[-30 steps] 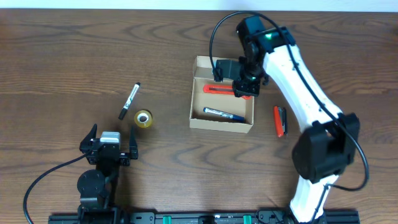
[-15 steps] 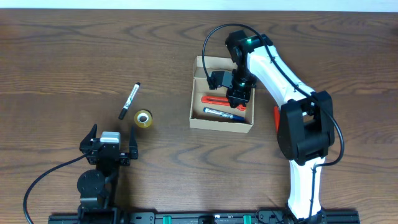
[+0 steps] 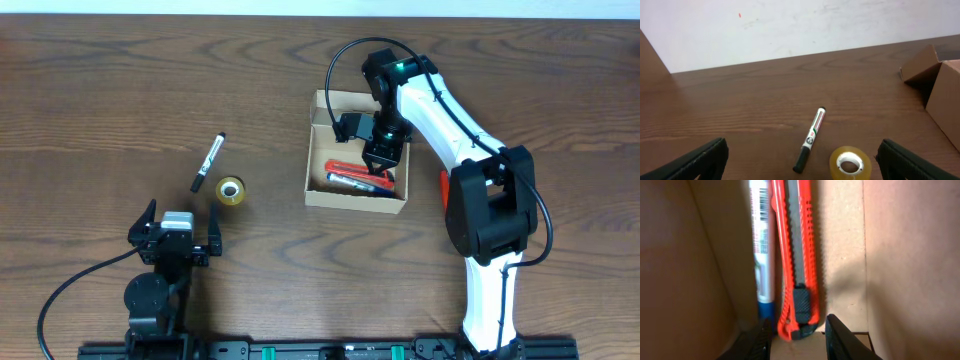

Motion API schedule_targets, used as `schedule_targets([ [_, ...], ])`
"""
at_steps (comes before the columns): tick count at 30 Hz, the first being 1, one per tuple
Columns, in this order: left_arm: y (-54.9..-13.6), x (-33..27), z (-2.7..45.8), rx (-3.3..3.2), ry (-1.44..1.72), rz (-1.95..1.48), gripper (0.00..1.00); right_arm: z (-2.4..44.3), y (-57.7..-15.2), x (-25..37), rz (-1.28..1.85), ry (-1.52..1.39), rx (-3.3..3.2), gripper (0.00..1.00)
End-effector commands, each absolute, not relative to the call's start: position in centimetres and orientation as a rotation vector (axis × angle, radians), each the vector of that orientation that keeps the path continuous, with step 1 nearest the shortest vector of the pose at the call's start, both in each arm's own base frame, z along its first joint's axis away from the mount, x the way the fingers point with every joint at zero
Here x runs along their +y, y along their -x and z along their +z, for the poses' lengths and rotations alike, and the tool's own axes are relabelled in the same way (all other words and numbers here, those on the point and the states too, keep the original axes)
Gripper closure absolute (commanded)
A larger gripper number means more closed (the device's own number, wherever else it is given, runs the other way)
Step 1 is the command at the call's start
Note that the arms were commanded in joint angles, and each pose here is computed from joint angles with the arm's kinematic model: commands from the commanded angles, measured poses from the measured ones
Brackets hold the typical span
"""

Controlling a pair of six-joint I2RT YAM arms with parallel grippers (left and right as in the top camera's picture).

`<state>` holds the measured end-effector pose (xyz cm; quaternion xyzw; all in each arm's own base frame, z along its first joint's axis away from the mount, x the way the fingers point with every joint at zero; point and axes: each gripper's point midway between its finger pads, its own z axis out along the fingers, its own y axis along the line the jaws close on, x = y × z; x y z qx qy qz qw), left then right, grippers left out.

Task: Pack container
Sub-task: 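Carry the box cutter with the right gripper and lower it into the box, then release the cutter and raise the right gripper out of the box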

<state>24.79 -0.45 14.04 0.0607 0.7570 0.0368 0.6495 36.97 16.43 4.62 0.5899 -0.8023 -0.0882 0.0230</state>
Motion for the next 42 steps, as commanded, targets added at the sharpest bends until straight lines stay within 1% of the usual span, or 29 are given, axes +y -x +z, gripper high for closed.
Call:
schedule_targets([
  [1, -24.6, -0.4, 12.8, 1.762, -0.137, 0.077, 0.05, 4.3, -36.6, 16.9, -0.286, -1.788, -2.497, 0.68],
  [3, -24.6, -0.4, 12.8, 1.762, -0.137, 0.077, 0.05, 4.4, -36.6, 16.8, -0.285, -1.774, -2.506, 0.71],
  [8, -24.6, -0.4, 12.9, 1.759, -0.136, 0.077, 0.05, 5.2, -36.8, 16.9, -0.264, -1.703, -2.578, 0.75],
  [11, -24.7, -0.4, 13.1, 1.751, -0.136, 0.078, 0.05, 7.2, -37.3, 17.1, -0.248, -1.678, -2.659, 0.74],
  [14, -24.7, -0.4, 13.3, 1.743, -0.135, 0.078, 0.05, 10.7, -38.2, 17.4, -0.222, -1.736, -2.748, 0.72],
  [16, -24.7, -0.4, 13.3, 1.741, -0.135, 0.079, 0.05, 13.9, -39.1, 17.6, -0.197, -1.765, -2.858, 0.7],
  [20, -24.7, -0.4, 13.3, 1.741, -0.135, 0.079, 0.05, 21.8, -41.0, 17.6, -0.156, -1.764, -3.182, 0.67],
  [21, -24.7, -0.4, 13.3, 1.741, -0.134, 0.079, 0.05, 24.7, -41.5, 17.3, -0.158, -1.72, -3.314, 0.62],
  [23, -24.7, -0.4, 13.3, 1.741, -0.134, 0.079, 0.05, 28.0, -41.6, 16.5, -0.165, -1.67, -3.453, 0.5],
  [25, -24.7, -0.4, 13.3, 1.741, -0.134, 0.079, 0.05, 30.2, -41.2, 15.6, -0.139, -1.678, -3.515, 0.4],
  [26, -24.7, -0.4, 13.3, 1.741, -0.134, 0.079, 0.05, 31.1, -41.1, 15.1, -0.117, -1.678, -3.54, 0.37],
  [27, -24.7, -0.4, 13.3, 1.741, -0.134, 0.079, 0.05, 32.2, -41.3, 14.0, -0.031, -1.634, -3.6, 0.41],
  [28, -24.7, -0.4, 13.3, 1.741, -0.135, 0.079, 0.05, 32.9, -41.8, 12.8, 0.043, -1.511, -3.679, 0.44],
  [30, -24.7, -0.4, 13.3, 1.741, -0.134, 0.079, 0.05, 34.1, -43.2, 8.9, 0.214, -0.91, -3.914, 0.5],
  [31, -24.7, -0.4, 13.3, 1.741, -0.135, 0.079, 0.05, 34.3, -43.5, 6.5, 0.273, -0.493, -3.992, 0.46],
  [32, -24.7, -0.4, 13.3, 1.741, -0.135, 0.079, 0.05, 34.0, -43.4, 5.2, 0.246, -0.252, -4.005, 0.4],
  [33, -24.7, -0.4, 13.3, 1.741, -0.134, 0.079, 0.05, 33.6, -43.1, 4.6, 0.184, -0.123, -3.992, 0.36],
  [34, -24.7, -0.4, 13.3, 1.741, -0.135, 0.079, 0.05, 33.0, -42.7, 4.2, 0.121, -0.075, -3.964, 0.34],
  [35, -24.7, -0.4, 13.3, 1.741, -0.135, 0.079, 0.05, 32.4, -42.3, 3.9, 0.091, -0.067, -3.932, 0.34],
  [37, -24.7, -0.4, 13.3, 1.741, -0.134, 0.08, 0.05, 31.1, -41.2, 2.8, 0.083, -0.028, -3.864, 0.34],
  [40, -24.7, -0.4, 13.3, 1.741, -0.133, 0.081, 0.05, 29.2, -39.1, 1.5, 0.09, -0.008, -3.748, 0.36],
  [42, -24.7, -0.3, 13.3, 1.741, -0.133, 0.082, 0.05, 27.7, -37.4, 0.9, 0.056, 0.008, -3.668, 0.39],
])
